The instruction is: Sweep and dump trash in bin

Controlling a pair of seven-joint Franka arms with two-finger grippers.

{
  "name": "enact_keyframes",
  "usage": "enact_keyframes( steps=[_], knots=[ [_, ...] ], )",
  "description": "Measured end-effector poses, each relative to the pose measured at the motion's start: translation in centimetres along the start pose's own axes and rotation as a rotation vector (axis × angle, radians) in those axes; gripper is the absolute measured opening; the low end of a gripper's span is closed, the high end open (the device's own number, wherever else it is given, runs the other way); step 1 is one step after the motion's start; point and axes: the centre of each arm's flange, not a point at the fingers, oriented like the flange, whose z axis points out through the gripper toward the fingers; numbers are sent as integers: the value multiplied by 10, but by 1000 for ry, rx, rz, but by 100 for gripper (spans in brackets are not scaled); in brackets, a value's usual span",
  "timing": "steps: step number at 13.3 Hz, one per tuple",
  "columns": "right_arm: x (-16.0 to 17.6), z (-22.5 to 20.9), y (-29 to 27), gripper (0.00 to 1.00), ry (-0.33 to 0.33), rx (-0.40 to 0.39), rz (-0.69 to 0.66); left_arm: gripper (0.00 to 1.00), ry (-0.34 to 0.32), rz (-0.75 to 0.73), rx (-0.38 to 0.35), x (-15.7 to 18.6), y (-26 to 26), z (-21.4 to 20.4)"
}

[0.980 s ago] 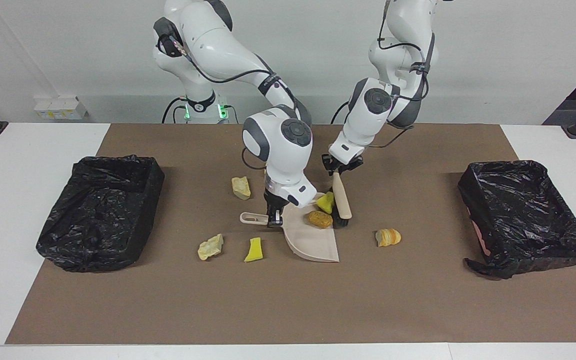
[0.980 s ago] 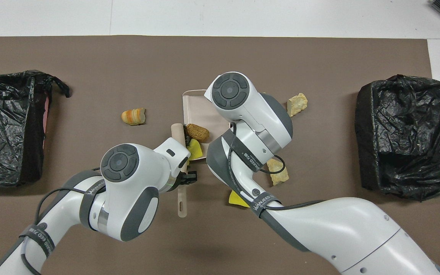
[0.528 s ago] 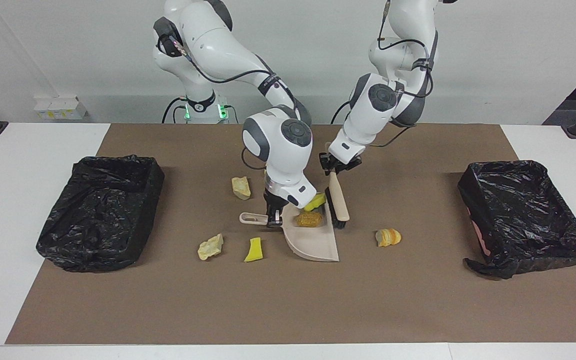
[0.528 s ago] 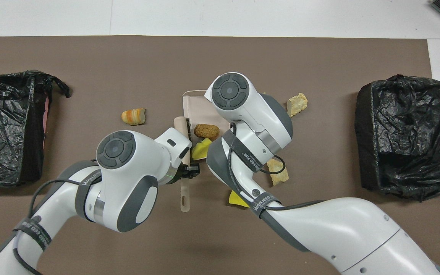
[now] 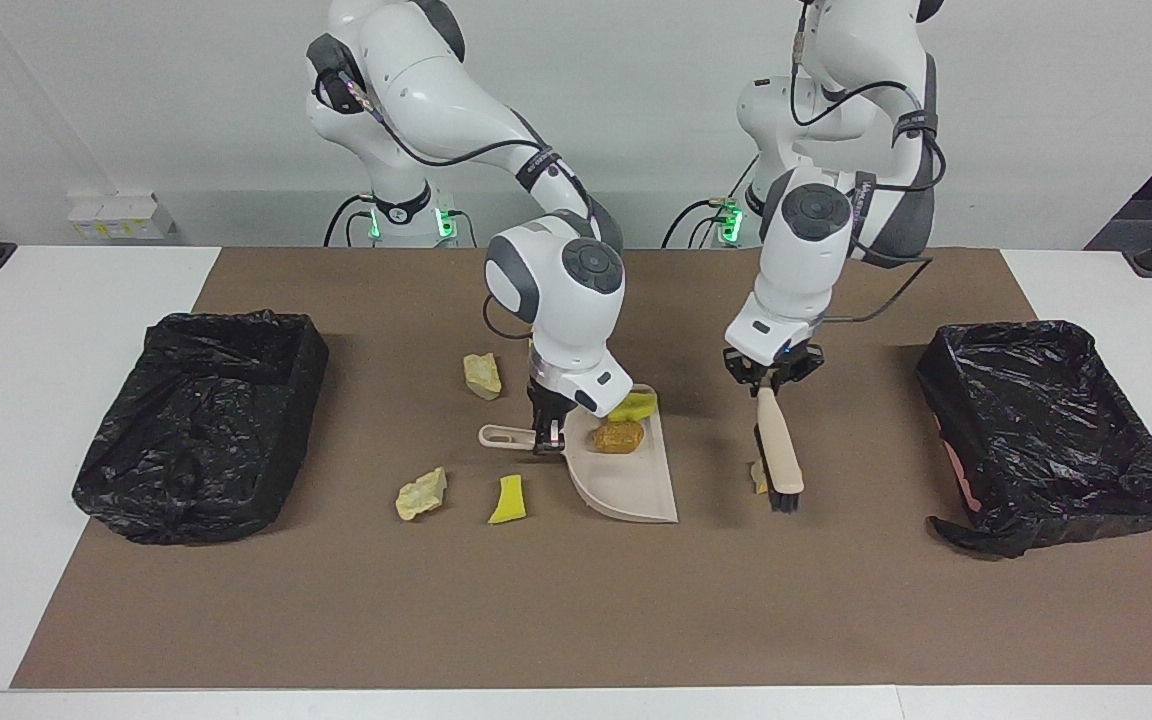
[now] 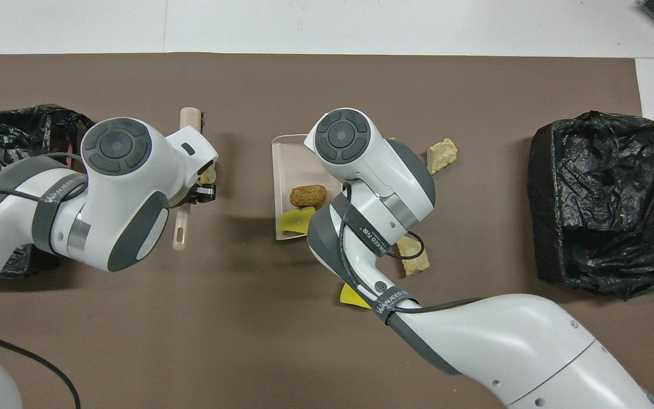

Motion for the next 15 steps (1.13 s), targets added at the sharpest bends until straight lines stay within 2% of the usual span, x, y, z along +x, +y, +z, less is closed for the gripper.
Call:
enact_keyframes(
  steps=[3, 6, 9, 12, 15],
  knots=[
    [0, 0, 0, 32, 0, 0, 0, 26, -53, 19, 2, 15, -50, 32],
    [0, -1, -1, 32, -1, 0, -2, 26, -145, 18, 5, 7, -58, 45],
    [0, -1, -2, 32, -1, 0, -3, 26, -234, 14, -61, -11, -34, 56],
    [0, -1, -3, 32, -2, 2, -3, 26, -261, 32, -118, -28, 8, 53],
    [0, -1, -3, 32, -3, 2, -4, 26, -271, 41, -131, -56, 78, 40]
  ],
)
